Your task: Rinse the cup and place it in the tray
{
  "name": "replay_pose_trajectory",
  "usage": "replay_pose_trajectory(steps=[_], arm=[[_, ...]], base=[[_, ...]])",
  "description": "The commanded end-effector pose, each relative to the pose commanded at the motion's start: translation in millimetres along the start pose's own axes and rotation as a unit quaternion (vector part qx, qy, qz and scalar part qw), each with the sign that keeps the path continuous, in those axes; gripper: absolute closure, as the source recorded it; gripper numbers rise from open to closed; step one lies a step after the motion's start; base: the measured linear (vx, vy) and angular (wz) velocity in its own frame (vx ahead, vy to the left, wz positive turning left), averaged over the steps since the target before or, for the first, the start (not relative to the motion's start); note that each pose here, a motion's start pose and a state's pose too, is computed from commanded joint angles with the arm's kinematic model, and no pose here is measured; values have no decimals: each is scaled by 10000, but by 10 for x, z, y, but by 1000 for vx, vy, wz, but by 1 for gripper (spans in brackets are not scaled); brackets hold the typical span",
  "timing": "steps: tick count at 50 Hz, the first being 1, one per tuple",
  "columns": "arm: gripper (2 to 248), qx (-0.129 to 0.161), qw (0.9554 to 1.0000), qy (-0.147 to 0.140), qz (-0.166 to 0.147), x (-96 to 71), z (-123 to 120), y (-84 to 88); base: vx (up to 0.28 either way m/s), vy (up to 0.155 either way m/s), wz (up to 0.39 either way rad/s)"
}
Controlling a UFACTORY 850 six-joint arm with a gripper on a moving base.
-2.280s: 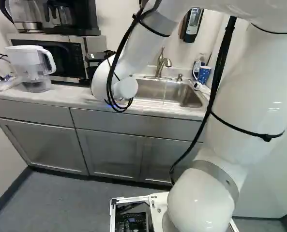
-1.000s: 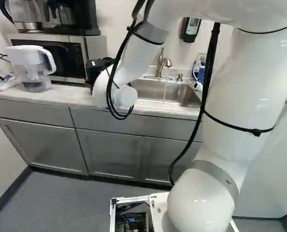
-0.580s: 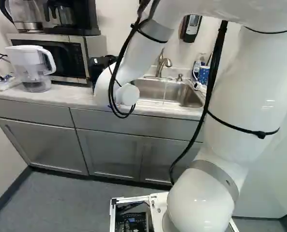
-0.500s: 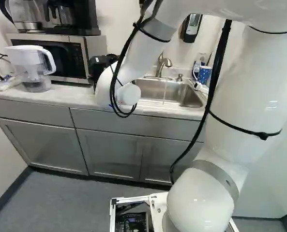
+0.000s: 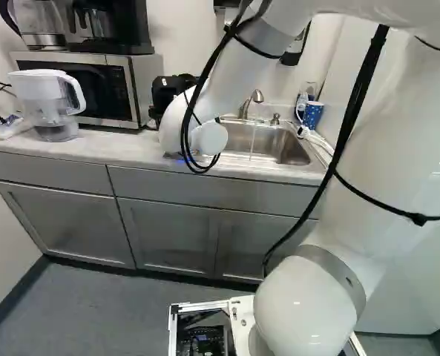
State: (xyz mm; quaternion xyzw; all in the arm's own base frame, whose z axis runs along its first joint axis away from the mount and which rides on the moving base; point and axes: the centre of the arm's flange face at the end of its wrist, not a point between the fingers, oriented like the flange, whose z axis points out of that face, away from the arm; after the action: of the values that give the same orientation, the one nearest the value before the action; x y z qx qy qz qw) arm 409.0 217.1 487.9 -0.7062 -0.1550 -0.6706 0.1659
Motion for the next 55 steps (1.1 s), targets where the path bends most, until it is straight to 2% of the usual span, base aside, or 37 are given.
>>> replay_pose_trajectory(steps=[28,55], arm=[[125,-452,9990,10,21,6,-85,415],[125,-884,9961,21,40,9,-195,797]], base=[[0,0,0],[0,0,0]])
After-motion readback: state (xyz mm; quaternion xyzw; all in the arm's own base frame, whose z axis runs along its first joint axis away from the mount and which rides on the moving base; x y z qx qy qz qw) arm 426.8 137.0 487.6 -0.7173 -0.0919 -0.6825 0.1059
